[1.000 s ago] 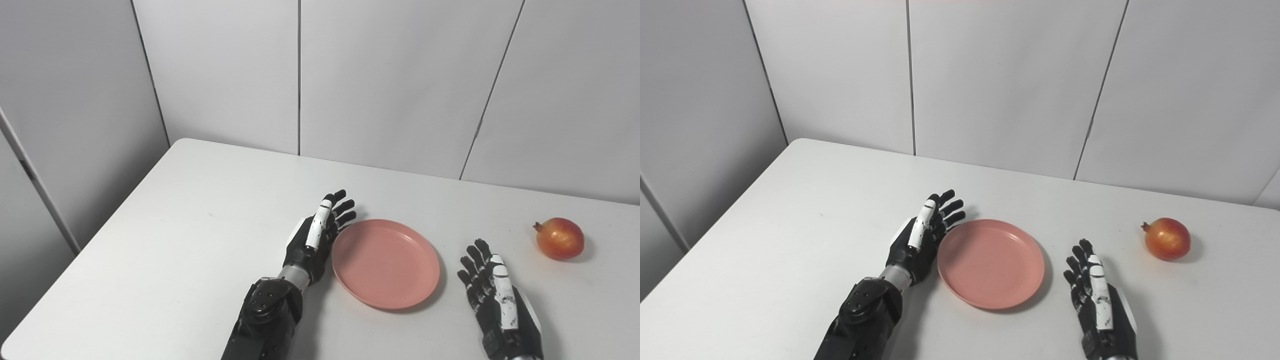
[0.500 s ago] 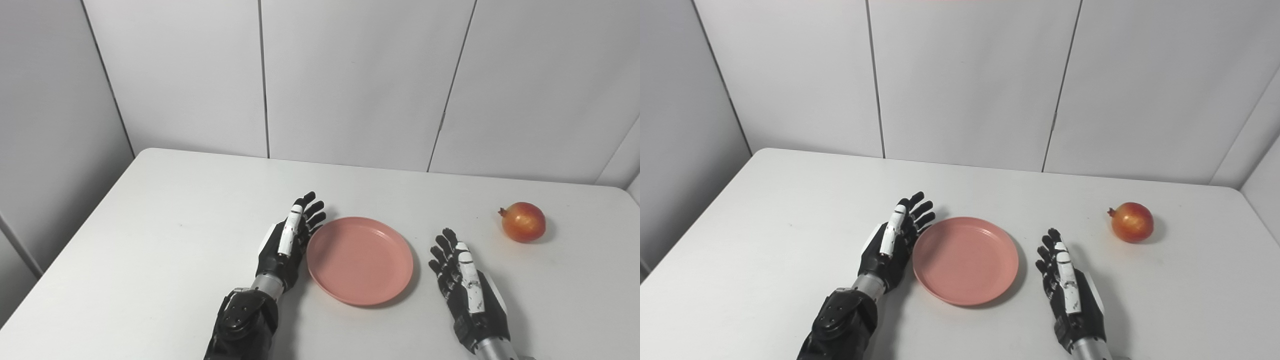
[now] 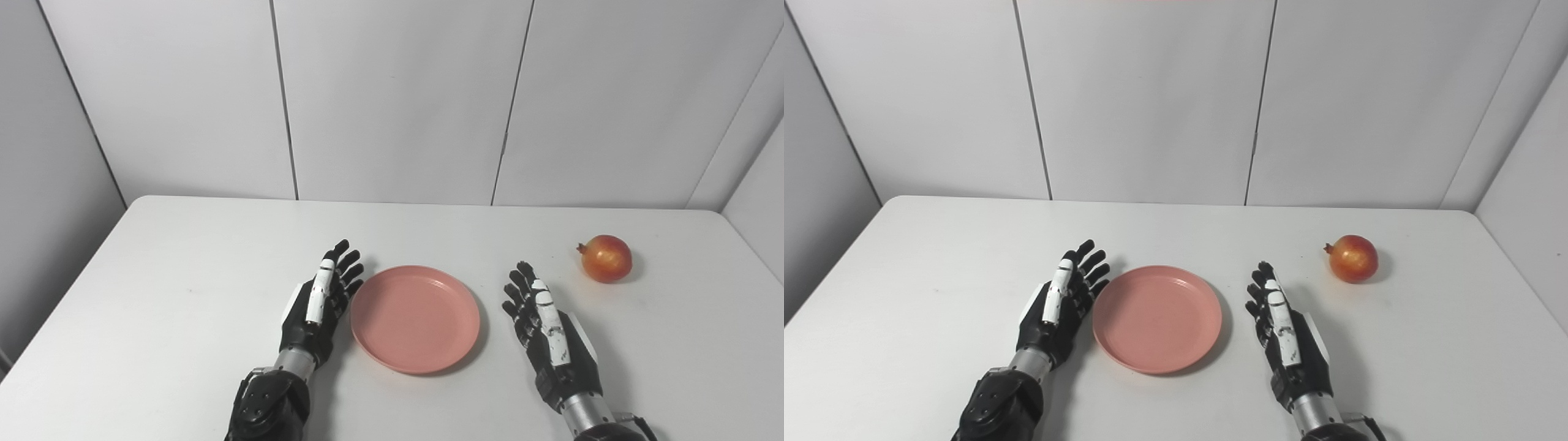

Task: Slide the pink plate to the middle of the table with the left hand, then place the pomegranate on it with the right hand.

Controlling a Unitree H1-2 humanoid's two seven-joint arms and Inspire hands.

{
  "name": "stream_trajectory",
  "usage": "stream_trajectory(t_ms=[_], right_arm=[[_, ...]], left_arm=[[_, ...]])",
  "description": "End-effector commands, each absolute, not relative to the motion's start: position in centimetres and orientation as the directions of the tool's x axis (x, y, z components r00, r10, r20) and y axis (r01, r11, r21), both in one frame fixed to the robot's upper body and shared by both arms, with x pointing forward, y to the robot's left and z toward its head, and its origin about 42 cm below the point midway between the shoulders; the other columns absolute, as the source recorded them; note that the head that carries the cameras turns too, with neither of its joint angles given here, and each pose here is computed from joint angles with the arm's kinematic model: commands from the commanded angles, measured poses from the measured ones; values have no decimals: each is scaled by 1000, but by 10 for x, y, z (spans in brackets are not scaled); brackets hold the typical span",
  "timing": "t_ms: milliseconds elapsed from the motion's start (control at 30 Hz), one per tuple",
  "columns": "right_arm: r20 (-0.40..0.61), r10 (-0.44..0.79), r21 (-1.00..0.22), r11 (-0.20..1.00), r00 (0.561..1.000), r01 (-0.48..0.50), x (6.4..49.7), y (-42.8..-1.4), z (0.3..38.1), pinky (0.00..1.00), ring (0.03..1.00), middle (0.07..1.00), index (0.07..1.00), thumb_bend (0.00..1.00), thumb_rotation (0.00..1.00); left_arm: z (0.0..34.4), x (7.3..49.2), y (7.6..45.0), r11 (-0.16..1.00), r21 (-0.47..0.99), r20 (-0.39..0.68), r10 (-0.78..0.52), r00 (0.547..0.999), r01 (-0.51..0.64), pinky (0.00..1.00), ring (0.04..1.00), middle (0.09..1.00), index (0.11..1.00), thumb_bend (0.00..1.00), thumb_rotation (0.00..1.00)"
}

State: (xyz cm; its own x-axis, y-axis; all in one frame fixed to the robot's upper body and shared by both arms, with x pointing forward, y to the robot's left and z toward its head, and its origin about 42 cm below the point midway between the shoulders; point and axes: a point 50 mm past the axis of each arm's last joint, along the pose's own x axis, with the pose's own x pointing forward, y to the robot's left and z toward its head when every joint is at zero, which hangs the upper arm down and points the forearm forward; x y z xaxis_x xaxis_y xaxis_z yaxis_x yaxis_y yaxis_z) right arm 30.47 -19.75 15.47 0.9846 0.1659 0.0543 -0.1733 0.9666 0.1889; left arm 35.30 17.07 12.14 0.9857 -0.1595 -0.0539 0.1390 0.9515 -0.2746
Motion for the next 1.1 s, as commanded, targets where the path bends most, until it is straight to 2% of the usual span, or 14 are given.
stream_trajectory(t_ms=[0, 200, 667, 800, 900, 967, 1000, 1067], right_arm=[[147, 163, 160, 969, 975, -187, 314, -199, 183, 1000, 1000, 1000, 1000, 362, 1000], [227, 149, 92, 981, 962, -173, 318, -209, 204, 1000, 1000, 1000, 998, 380, 1000], [307, 109, -7, 994, 946, -112, 327, -239, 245, 1000, 983, 984, 979, 403, 1000], [335, 94, -75, 995, 938, -73, 331, -251, 252, 989, 974, 974, 974, 454, 1000], [351, 72, -137, 990, 934, -25, 338, -263, 258, 962, 955, 962, 954, 486, 926], [339, 68, -160, 987, 938, -14, 342, -269, 263, 968, 958, 961, 947, 527, 870], [332, 69, -178, 984, 941, -9, 343, -272, 265, 968, 961, 958, 940, 589, 848], [325, 70, -197, 980, 943, -4, 345, -275, 267, 965, 962, 955, 934, 645, 835]], left_arm=[[124, 352, 174, 952, -275, -40, -152, 988, 135, 922, 930, 936, 926, 415, 1000], [118, 350, 181, 960, -248, -33, -145, 989, 132, 921, 922, 931, 919, 408, 1000], [104, 351, 193, 963, -246, -42, -126, 991, 112, 932, 929, 935, 921, 386, 1000], [98, 351, 197, 961, -251, -43, -129, 991, 114, 930, 932, 936, 924, 398, 1000], [94, 351, 200, 959, -263, -47, -127, 991, 111, 930, 927, 932, 919, 402, 1000], [93, 352, 201, 957, -269, -46, -129, 991, 112, 935, 924, 928, 918, 399, 1000], [92, 352, 202, 956, -271, -46, -130, 990, 113, 936, 924, 928, 918, 398, 1000], [91, 353, 202, 955, -273, -46, -131, 990, 114, 935, 923, 927, 918, 397, 1000]])
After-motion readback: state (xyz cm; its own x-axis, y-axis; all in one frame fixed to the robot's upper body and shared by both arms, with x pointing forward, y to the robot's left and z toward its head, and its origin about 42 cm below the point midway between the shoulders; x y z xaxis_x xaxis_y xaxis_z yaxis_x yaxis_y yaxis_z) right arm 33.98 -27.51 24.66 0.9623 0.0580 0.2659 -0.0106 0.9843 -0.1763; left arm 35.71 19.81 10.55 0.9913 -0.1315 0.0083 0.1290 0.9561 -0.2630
